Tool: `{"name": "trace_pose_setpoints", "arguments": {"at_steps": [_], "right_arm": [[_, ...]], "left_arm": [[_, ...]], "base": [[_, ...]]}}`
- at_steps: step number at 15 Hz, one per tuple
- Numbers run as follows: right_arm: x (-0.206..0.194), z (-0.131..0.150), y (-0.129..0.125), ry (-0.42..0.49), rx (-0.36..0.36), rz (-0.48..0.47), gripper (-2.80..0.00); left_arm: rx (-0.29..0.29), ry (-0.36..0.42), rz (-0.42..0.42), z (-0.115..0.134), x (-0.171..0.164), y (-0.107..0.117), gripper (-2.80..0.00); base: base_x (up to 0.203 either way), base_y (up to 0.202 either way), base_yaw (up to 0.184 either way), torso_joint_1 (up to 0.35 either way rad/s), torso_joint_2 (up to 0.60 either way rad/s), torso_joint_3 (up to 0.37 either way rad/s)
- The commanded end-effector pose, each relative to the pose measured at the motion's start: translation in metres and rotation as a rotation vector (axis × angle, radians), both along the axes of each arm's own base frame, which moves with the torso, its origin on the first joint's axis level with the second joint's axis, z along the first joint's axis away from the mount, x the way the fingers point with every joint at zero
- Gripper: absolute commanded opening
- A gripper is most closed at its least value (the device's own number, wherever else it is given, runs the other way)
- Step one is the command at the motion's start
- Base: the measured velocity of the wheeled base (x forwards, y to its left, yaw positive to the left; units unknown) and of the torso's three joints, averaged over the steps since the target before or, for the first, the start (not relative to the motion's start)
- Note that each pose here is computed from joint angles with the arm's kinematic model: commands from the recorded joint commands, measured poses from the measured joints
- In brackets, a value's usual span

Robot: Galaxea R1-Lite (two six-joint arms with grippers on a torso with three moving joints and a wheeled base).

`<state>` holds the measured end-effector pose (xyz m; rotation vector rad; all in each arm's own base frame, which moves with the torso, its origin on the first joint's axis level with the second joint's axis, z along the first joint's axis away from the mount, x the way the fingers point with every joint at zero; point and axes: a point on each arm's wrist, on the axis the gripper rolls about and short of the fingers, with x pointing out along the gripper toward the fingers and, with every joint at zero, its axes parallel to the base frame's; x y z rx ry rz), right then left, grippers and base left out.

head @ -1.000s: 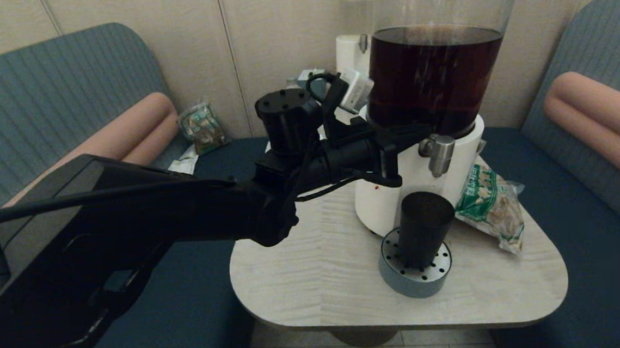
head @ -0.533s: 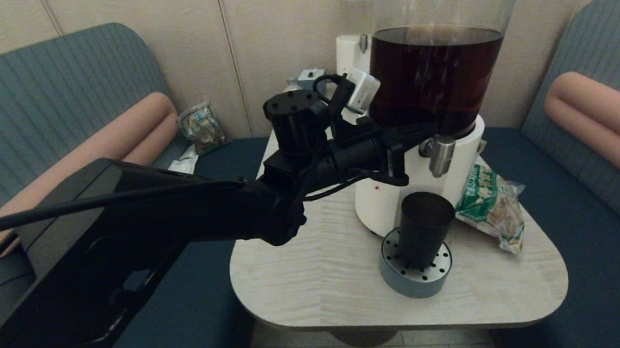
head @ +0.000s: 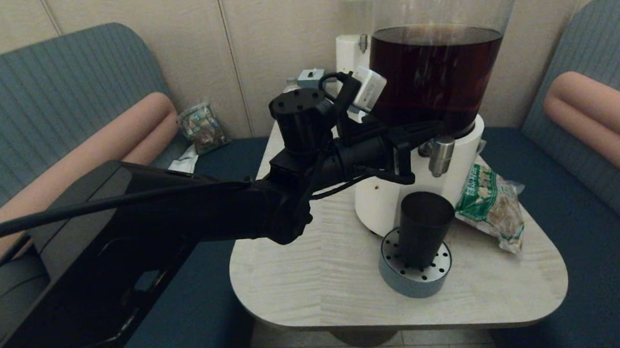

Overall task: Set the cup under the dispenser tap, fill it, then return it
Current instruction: Turn off the faucet, then place the cup next to the water dispenser

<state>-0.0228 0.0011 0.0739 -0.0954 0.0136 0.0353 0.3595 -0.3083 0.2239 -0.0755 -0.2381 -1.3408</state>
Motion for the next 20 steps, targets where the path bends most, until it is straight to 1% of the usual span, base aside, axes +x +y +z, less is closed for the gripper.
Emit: {"name": "trace_pose_setpoints", "arguments": {"at_steps": [1,3,6,7,9,11,13,16,18,20], "right_arm": [[0.000,0.000,0.000,0.002,-0.001,0.001,-2.80],[0.000,0.000,0.000,0.002,-0.001,0.001,-2.80],[0.000,0.000,0.000,0.002,-0.001,0.001,-2.80],[0.000,0.000,0.000,0.002,-0.001,0.001,-2.80],[0.000,0.000,0.000,0.002,-0.001,0.001,-2.80],[0.000,0.000,0.000,0.002,-0.001,0.001,-2.80],[0.000,0.000,0.000,0.002,-0.001,0.001,-2.80],[0.000,0.000,0.000,0.002,-0.001,0.001,-2.80],[0.000,0.000,0.000,0.003,-0.001,0.001,-2.80],[0.000,0.000,0.000,0.002,-0.001,0.001,-2.80]], "left_arm": [[-0.039,-0.029,0.005,0.024,-0.009,0.008,-2.80],[-0.068,-0.035,0.008,0.045,-0.019,0.017,-2.80],[-0.088,-0.045,0.020,0.068,-0.035,0.030,-2.80],[-0.086,-0.040,0.026,0.073,-0.043,0.036,-2.80],[-0.082,-0.029,0.037,0.081,-0.059,0.050,-2.80],[-0.080,-0.021,0.050,0.089,-0.082,0.069,-2.80],[-0.067,-0.003,0.064,0.089,-0.102,0.088,-2.80],[0.012,0.094,0.123,0.057,-0.136,0.133,-2.80],[0.079,0.166,0.167,0.025,-0.156,0.159,-2.80],[0.143,0.218,0.200,-0.012,-0.172,0.177,-2.80]], "base": [[0.000,0.000,0.000,0.000,0.00,0.000],[0.000,0.000,0.000,0.000,0.00,0.000],[0.000,0.000,0.000,0.000,0.00,0.000],[0.000,0.000,0.000,0.000,0.00,0.000],[0.000,0.000,0.000,0.000,0.00,0.000],[0.000,0.000,0.000,0.000,0.00,0.000],[0.000,0.000,0.000,0.000,0.00,0.000],[0.000,0.000,0.000,0.000,0.00,0.000],[0.000,0.000,0.000,0.000,0.00,0.000],[0.000,0.000,0.000,0.000,0.00,0.000]]}}
